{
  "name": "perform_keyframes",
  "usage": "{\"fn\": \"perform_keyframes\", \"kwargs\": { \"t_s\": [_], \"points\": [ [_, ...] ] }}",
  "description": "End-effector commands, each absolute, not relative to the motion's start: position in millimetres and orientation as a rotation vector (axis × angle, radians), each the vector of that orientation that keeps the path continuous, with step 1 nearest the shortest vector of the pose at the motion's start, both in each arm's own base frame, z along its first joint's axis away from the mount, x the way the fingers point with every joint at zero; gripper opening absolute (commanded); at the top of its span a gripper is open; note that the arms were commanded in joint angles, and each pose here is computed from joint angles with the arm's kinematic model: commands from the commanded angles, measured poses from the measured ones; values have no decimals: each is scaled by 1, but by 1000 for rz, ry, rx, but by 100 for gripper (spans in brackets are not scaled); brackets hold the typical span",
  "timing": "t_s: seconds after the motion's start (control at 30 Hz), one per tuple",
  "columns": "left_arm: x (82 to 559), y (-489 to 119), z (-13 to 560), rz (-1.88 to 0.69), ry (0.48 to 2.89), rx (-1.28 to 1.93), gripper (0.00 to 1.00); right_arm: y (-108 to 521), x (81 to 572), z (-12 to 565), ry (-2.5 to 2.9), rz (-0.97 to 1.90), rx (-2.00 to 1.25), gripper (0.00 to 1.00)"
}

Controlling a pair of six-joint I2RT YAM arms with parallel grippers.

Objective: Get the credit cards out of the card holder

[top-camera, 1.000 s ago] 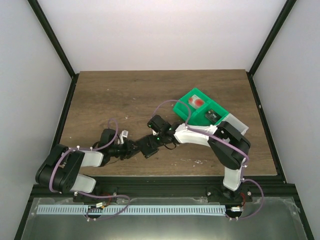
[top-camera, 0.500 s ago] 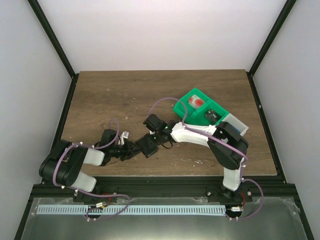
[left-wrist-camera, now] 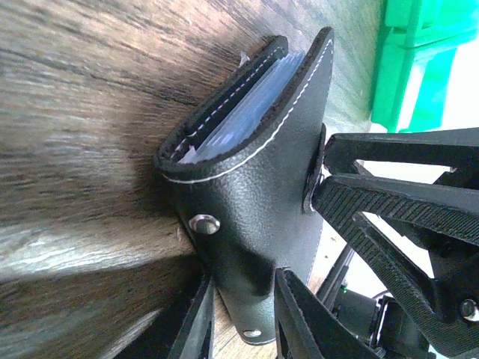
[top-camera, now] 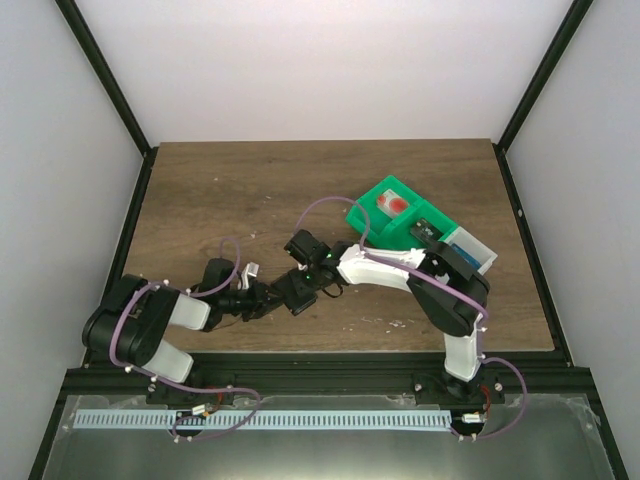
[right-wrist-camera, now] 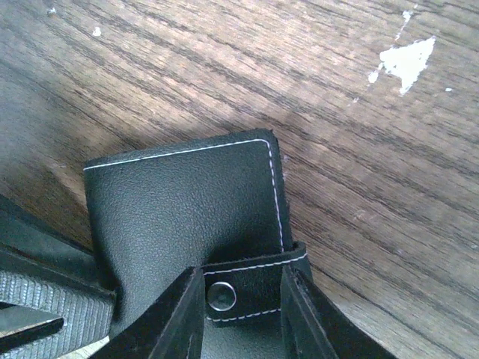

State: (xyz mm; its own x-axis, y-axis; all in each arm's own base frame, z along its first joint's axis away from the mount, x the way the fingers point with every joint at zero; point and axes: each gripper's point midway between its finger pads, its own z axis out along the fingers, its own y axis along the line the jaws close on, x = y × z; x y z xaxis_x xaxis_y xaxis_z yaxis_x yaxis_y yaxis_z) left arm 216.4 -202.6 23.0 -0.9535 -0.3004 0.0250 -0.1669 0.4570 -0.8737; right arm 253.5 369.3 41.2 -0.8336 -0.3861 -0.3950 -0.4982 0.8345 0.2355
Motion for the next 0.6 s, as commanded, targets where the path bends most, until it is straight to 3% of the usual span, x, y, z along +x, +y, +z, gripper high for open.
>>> {"fn": "perform_keyframes", "kwargs": {
  "t_s": [0.0,0.57],
  "points": [
    [214,-202,19,-1519,2572,-420,25,377,249,32,2683,493,-718,30],
    [212,-200,13,-1507,2593,-427,26,361,243,18,2655,245,-784,34]
  ]
}}
